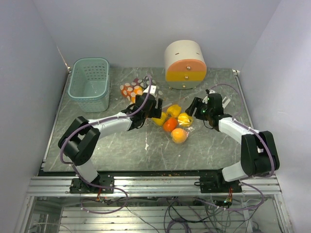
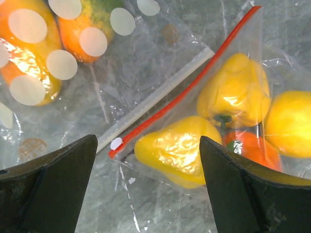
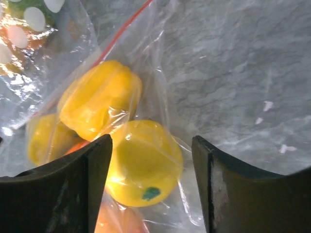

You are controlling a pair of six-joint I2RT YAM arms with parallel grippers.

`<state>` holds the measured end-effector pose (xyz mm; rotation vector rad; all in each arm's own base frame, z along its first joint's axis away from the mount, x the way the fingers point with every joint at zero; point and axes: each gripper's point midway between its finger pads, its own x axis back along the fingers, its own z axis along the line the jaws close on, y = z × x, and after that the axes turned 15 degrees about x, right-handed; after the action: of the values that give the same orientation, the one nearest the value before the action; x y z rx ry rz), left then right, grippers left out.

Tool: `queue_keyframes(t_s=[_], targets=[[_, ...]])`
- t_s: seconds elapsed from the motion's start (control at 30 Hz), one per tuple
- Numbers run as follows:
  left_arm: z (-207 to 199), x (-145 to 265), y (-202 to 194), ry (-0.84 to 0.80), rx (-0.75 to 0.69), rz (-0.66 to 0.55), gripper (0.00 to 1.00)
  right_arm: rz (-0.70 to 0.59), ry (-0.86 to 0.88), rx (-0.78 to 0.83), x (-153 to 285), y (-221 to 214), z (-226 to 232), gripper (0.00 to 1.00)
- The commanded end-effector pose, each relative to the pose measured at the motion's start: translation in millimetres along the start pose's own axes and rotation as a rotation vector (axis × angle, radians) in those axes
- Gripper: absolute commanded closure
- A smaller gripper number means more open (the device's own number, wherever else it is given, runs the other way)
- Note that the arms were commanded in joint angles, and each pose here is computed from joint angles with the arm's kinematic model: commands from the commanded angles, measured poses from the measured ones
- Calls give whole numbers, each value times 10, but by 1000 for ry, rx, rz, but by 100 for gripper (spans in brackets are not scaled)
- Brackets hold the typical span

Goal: Open the zip-top bag and remove the fake food
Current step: Pick up the zipper food storage bag at the center of the board.

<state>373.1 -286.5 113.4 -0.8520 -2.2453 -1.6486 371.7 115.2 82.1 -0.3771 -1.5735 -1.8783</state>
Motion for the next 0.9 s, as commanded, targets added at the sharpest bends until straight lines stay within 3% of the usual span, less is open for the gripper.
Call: queue_keyframes(t_s=[0.0, 0.07, 0.17, 0.23, 0.4, 0.5, 0.53, 0.6, 0.7, 0.87], targets=[[-185, -41, -55, -83, 82, -2, 4, -19, 134, 4, -57, 15, 193, 44], [-120, -41, -97, -60, 89, 1, 4, -27, 181, -2, -29, -18, 270, 59], [71, -36, -136, 18, 96, -16, 5, -32, 171, -22, 58, -88, 260, 89], [207, -6, -147, 78, 121, -35, 9, -25, 155, -38, 133, -176, 237, 100], [247, -1, -237, 80, 198, -33, 22, -37, 191, -95, 356, -384, 305, 100], [253, -110, -351, 66, 219, -5, 46, -53, 205, -112, 442, -440, 332, 100], [253, -162, -372, 59, 228, 2, 49, -56, 202, -110, 455, -455, 325, 100], [231, -296, -452, 13, 263, 40, 47, -53, 188, -102, 454, -484, 296, 99], [194, -488, -478, -106, 373, 88, 36, -35, 170, -98, 432, -535, 258, 96], [116, -603, -418, -242, 459, 62, 12, -31, 177, -101, 419, -575, 262, 93]])
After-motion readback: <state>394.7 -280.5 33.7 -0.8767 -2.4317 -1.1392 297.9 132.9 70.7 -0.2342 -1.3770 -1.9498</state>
